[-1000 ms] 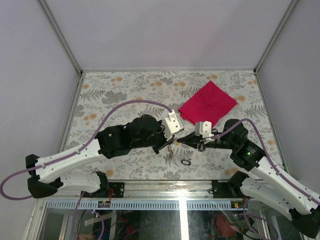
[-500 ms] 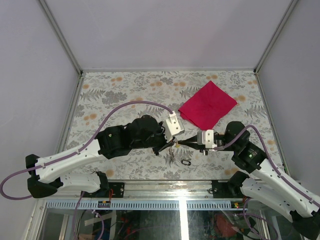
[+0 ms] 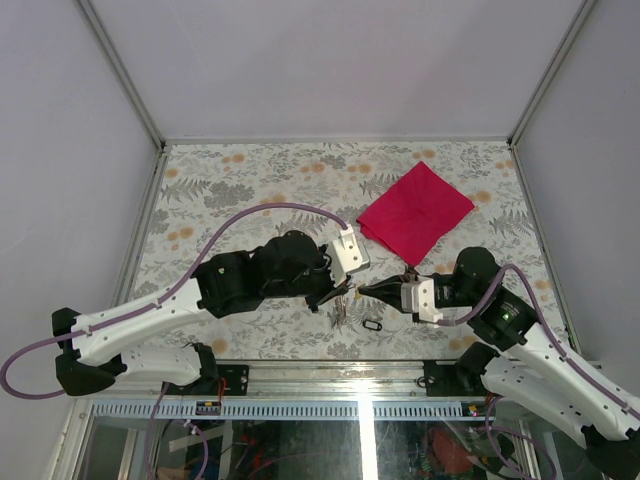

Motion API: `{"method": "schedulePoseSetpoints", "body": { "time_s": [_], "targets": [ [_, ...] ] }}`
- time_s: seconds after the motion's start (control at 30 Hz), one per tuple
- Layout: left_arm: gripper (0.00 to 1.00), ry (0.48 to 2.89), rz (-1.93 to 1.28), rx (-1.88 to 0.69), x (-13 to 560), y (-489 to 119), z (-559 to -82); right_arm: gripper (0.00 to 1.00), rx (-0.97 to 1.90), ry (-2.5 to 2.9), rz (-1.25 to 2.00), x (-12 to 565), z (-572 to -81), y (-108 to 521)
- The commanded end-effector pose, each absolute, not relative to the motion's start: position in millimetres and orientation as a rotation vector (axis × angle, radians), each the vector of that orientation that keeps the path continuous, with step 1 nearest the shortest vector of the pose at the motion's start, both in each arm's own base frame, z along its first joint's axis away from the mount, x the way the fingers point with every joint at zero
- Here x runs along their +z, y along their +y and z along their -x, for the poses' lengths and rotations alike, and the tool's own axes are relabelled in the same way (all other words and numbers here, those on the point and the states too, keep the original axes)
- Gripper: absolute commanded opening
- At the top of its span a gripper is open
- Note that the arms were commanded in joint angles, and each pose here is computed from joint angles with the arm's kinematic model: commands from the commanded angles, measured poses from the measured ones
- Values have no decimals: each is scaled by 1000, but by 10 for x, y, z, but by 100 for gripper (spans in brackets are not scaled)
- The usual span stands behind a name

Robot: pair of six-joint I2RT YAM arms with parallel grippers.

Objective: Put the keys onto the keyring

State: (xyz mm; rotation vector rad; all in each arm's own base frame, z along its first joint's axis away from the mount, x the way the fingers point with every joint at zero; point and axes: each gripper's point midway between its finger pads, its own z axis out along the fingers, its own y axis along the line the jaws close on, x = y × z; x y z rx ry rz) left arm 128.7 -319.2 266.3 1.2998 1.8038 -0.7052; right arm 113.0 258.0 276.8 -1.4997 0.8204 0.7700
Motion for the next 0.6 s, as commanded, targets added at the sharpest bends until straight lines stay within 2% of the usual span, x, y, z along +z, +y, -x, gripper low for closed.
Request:
{"method": "schedulePoseSetpoints", "body": {
  "time_s": [0.0,0.43,0.57],
  "targets": [
    [0,1744,-1257,-712,2879,-3251,-1356,0,764,695,1524,2881,-1005,2569],
    [0,1747,-1267,-725,2873,-3297,-1374,0,786,647,1528,2931,-906,2546],
    [0,1748,-1276,-709,2854,-3281,-1384,17,782,724,1479,3006,-976,2527]
  ]
}}
